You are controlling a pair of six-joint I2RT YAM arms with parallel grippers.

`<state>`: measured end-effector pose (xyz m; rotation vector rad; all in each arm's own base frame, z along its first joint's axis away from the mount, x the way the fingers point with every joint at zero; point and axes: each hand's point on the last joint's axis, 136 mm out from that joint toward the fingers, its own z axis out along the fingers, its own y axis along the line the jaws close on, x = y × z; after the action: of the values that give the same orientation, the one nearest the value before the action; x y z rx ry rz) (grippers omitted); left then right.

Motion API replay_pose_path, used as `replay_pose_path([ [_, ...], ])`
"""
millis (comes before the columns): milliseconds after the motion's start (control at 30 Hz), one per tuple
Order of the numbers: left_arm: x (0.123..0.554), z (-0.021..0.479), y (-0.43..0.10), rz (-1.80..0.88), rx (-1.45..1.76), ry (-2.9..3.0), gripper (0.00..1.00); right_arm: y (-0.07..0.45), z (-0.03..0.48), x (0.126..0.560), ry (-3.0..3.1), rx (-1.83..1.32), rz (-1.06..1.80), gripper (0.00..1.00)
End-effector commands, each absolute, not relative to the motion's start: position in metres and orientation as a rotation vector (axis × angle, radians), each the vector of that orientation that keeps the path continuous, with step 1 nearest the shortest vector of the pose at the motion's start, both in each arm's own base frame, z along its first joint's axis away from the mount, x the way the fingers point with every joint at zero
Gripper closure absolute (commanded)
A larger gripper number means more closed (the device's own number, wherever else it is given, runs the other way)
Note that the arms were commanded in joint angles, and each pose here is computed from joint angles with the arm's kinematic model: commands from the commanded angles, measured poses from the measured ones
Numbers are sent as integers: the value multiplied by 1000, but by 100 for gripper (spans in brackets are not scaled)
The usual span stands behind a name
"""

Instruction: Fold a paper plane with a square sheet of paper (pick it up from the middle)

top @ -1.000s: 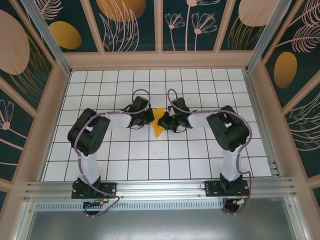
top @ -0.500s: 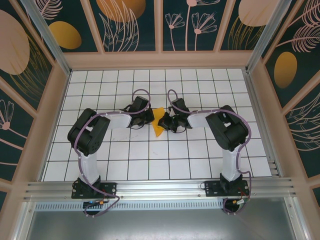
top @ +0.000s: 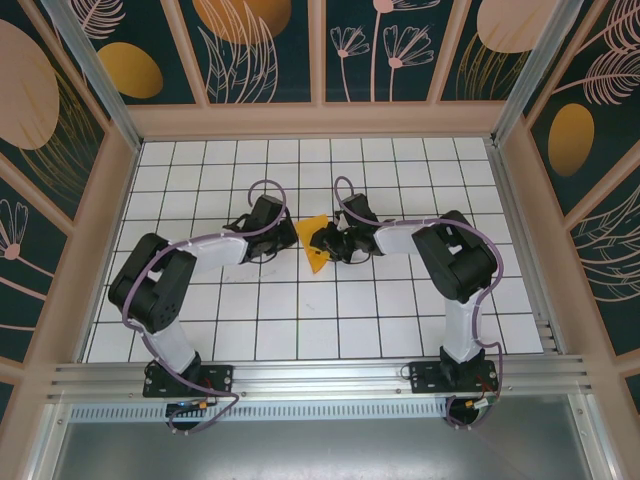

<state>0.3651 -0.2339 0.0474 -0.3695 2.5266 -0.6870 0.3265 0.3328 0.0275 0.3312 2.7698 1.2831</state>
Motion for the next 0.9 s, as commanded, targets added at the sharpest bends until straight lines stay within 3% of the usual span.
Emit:
replay_pose_path([
  [0,358,58,-237,-784,-377,2493,91,312,-9,314,2882,441,1109,65],
  [367,341,64,-261,-1040,-298,2462,91,307,-13,311,2896,455,1087,61],
  [633,342,55,-277,-1080,-262,2485,97,303,-17,310,2908,475,1067,91],
  [867,344,36,-286,-1049,-249,2550,100,303,-18,310,2913,475,1069,99],
])
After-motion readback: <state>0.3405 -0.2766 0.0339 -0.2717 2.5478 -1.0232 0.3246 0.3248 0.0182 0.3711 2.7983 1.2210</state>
